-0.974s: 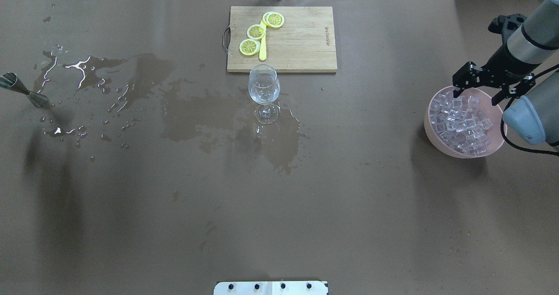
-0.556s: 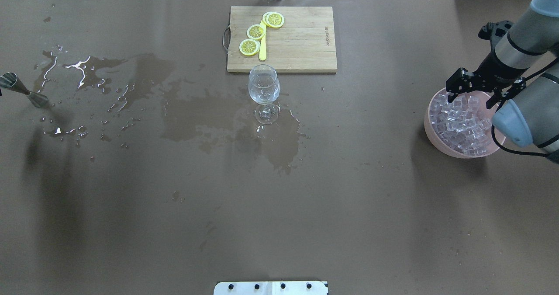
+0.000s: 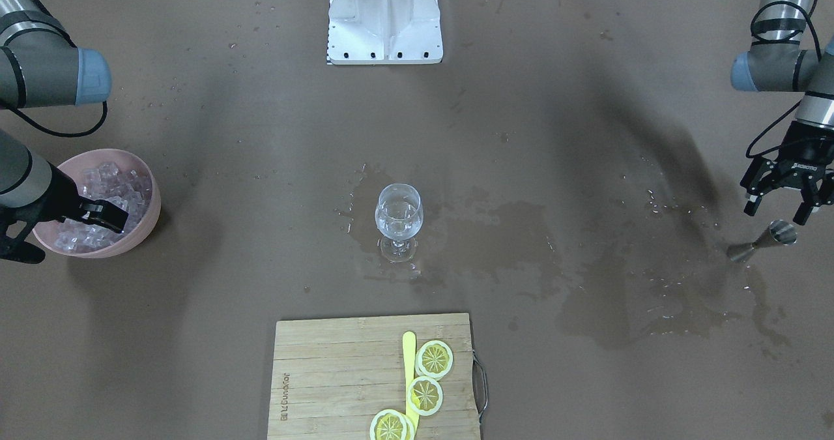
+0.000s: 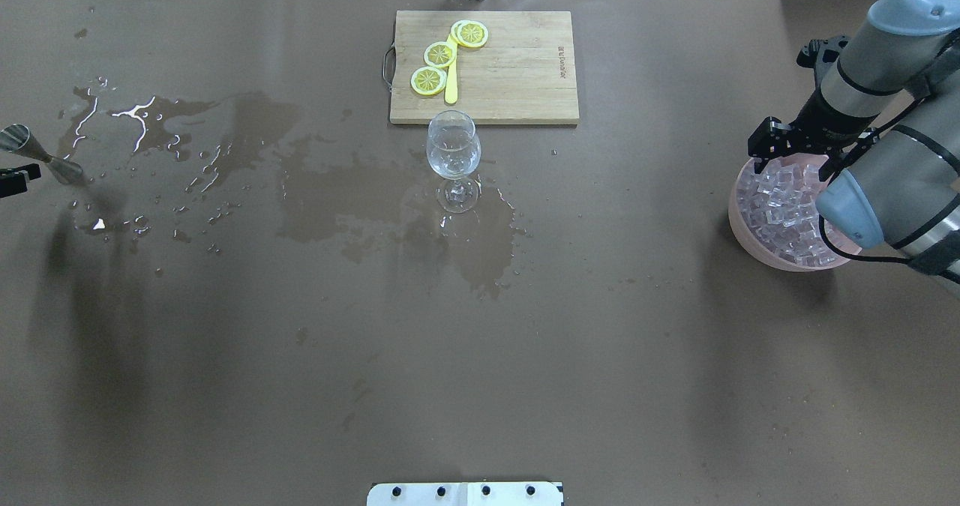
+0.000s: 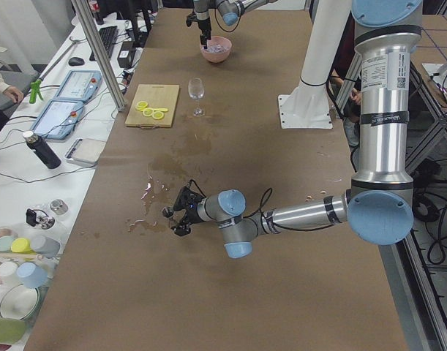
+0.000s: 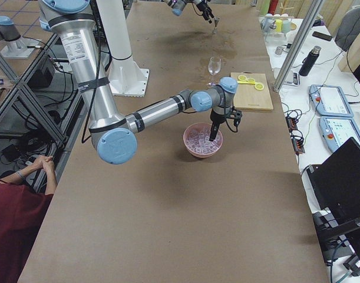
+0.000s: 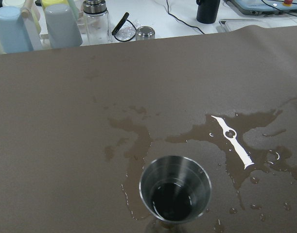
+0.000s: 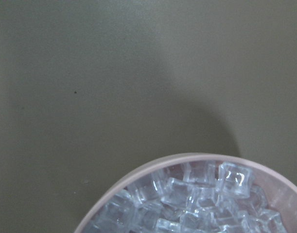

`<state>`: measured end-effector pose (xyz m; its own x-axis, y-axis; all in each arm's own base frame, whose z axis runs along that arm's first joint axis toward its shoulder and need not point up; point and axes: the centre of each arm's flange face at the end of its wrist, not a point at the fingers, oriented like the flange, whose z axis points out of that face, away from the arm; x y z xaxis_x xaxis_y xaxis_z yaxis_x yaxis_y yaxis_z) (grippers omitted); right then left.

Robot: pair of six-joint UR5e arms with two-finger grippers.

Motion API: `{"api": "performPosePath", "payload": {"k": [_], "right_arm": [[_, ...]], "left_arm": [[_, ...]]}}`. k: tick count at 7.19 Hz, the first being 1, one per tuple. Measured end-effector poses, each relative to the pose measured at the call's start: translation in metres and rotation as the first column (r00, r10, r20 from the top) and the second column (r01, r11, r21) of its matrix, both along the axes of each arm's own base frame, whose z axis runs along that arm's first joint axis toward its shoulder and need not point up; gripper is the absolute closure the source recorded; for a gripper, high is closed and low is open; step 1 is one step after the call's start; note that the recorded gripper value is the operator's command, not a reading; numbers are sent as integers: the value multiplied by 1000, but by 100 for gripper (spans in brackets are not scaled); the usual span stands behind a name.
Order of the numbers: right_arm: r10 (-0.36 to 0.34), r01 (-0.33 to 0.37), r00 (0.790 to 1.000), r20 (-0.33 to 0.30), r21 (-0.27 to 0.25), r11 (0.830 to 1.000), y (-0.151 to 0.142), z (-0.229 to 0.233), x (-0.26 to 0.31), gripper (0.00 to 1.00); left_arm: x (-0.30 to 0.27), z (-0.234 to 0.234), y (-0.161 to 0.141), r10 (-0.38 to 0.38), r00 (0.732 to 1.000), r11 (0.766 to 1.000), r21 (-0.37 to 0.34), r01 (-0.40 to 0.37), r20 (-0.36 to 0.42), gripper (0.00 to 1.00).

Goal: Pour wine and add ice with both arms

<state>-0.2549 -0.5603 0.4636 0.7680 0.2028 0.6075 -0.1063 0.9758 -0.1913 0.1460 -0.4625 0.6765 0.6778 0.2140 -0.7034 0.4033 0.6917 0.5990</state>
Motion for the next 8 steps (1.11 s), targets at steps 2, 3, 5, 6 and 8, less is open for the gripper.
{"api": "performPosePath", "payload": {"k": [2,3,5,6,8], "right_arm": [[22,-22,1000,8,-26,999,6,1,4,5],[32,-31,999,7,-39,999,11,5,7,6],[35,-35,999,-7,-63,997,19,19,11,8],[36,-36,999,-9,-68,997,20,21,10,10],[30,-30,1000,-9,-74,997,23,20,2,10]], "left_arm": [[14,-2,-9,-18,1000,1000,11,17,12,2],[21,-2,-18,-19,1000,1000,14,19,16,2],[27,4,-29,-27,999,1000,10,27,31,2],[28,6,-31,-34,999,999,9,33,37,2],[28,11,-32,-43,998,999,5,43,46,2]]}}
